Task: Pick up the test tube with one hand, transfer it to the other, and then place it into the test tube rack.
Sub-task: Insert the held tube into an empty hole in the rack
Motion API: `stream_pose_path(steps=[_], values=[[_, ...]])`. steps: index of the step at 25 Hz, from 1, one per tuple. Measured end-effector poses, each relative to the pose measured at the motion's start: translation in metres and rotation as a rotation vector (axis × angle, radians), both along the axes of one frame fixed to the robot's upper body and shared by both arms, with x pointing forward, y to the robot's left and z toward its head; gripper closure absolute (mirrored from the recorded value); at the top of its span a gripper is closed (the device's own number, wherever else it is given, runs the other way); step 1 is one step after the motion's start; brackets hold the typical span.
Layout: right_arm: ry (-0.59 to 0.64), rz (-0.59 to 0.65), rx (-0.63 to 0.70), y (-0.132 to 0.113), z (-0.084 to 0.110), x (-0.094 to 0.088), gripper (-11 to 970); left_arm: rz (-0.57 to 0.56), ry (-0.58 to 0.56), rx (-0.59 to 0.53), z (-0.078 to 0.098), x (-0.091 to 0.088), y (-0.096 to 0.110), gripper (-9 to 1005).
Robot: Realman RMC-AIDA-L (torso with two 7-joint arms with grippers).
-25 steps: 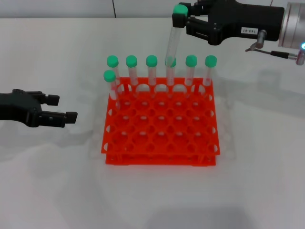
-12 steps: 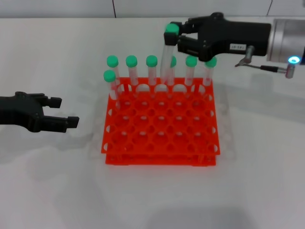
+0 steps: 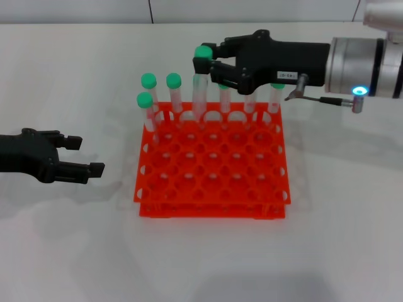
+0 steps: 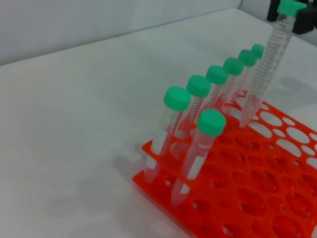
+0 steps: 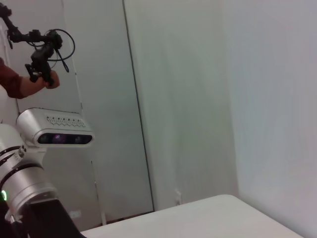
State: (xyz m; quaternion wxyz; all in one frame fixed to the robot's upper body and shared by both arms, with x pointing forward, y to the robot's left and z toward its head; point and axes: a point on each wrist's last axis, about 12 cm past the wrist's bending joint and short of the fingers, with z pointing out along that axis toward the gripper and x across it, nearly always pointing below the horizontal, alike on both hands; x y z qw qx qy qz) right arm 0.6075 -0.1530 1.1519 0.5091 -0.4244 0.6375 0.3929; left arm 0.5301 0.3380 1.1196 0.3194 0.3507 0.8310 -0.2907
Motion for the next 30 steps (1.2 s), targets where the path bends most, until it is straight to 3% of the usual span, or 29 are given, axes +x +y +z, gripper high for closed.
stream_pose_path(steps=[10, 30], values=[[-0.026, -0.011, -0.027, 0.018, -0.009, -0.002, 684, -0.004, -0.003, 0.000, 0.000, 0.000, -0.001, 105], [-0.036, -0.032, -0.021, 0.028, -0.019, -0.003, 682, -0.014, -0.005, -0.010, -0.004, -0.002, -0.005, 105]])
